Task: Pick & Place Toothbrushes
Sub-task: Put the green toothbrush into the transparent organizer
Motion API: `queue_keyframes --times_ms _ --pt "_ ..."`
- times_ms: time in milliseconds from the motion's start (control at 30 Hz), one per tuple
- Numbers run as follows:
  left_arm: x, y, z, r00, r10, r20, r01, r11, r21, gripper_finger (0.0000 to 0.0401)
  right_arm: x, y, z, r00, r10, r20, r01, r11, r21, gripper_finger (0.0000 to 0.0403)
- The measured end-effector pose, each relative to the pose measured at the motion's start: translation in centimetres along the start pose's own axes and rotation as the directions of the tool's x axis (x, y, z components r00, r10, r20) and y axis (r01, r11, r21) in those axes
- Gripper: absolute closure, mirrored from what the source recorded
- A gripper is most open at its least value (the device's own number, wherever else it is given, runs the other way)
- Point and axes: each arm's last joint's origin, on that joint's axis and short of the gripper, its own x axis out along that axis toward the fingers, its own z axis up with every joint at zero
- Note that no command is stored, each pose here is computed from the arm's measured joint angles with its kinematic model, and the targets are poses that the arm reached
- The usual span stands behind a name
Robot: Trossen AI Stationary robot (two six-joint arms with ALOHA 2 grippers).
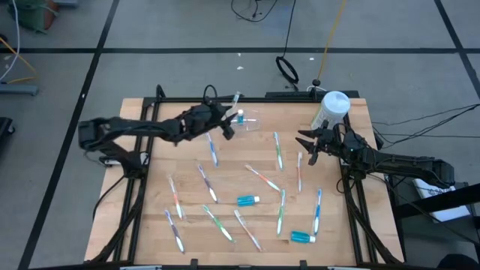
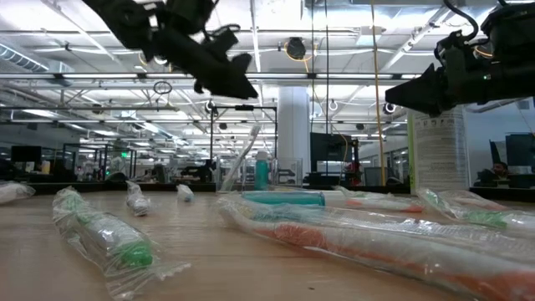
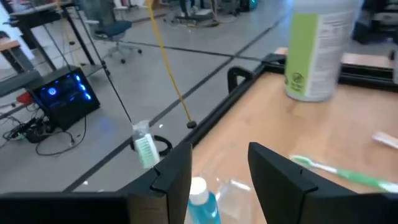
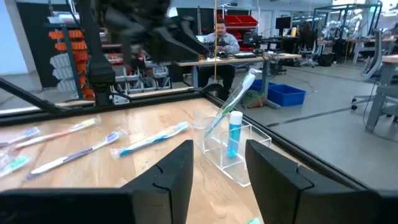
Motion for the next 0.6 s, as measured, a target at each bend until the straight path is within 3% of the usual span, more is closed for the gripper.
queue_keyframes --times_ms 133,400,600 --pt "-3.2 0.2 1.0 0.996 -0.034 -0.080 0.036 0.999 0.020 0.0240 0.0 0.0 0.0 1.000 0.000 -0.002 0.000 0.999 0.039 0.0261" --pt "-10.2 1.6 1.3 0.964 -0.081 -0.255 0.062 0.995 -0.081 0.0240 0.0 0.0 0.1 1.000 0.000 0.006 0.000 1.000 0.025 0.0261" --pt "-14.6 2.7 1.2 0.946 -0.109 -0.304 0.080 0.991 -0.107 0.0240 0.0 0.0 0.3 1.000 0.001 0.029 -0.004 0.995 0.096 0.0261"
